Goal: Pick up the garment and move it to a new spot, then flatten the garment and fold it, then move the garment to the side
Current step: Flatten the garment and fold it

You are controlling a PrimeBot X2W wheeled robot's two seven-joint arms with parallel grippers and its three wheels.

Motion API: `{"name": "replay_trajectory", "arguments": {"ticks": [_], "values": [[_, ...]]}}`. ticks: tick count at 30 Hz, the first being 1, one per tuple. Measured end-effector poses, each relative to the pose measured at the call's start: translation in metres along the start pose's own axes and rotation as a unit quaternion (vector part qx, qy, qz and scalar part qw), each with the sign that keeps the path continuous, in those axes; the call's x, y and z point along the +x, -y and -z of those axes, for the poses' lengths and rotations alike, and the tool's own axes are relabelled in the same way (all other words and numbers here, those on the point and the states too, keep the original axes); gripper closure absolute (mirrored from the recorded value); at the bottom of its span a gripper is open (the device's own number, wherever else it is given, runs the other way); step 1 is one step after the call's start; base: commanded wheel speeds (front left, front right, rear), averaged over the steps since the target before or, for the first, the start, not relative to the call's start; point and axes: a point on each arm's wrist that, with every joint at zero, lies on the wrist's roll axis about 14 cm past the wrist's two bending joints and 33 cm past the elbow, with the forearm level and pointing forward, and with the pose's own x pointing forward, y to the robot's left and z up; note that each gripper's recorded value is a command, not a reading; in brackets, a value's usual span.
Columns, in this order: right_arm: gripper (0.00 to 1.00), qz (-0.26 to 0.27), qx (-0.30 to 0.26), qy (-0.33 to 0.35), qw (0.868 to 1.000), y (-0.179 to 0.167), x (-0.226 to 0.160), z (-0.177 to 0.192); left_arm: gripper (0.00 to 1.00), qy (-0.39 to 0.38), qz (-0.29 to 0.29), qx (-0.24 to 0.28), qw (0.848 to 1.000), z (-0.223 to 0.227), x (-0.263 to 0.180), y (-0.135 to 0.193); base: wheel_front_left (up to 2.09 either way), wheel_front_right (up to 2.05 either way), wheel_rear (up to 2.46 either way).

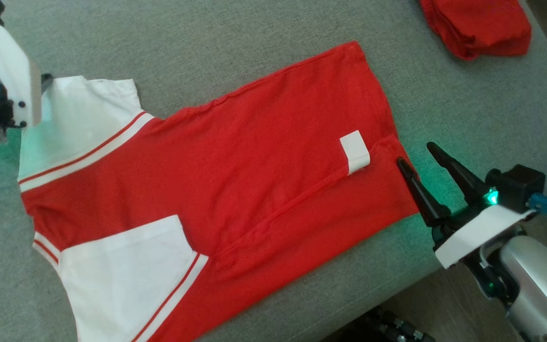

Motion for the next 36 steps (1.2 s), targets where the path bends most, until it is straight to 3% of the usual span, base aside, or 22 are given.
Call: {"name": "replay_trajectory", "arguments": {"ticks": [6,15,24,36], "values": [[0.0,0.009,-0.014,-0.003,1.0,0.011,-0.001,-0.001,1.0,-0.009,0.011,-0.007,1.0,0.003,-0.008,0.006,0.0,0.0,0.0],[0.0,-0.001,-0.033,0.022,0.999,0.012,0.019,-0.037,1.0,0.079,0.038,-0.008,0.996,-0.021,-0.041,0.024,0.0,0.0,0.0],[0.0,0.003,-0.011,-0.053,0.999,0.015,0.057,-0.05,1.0,0.101,0.048,0.014,0.994,-0.012,-0.07,0.033,0.0,0.0,0.0],[0.0,0.019,-0.048,-0.142,0.989,0.006,0.121,-0.061,1.0,0.092,0.049,0.024,0.994,0.006,-0.074,0.028,0.0,0.0,0.0]]}}
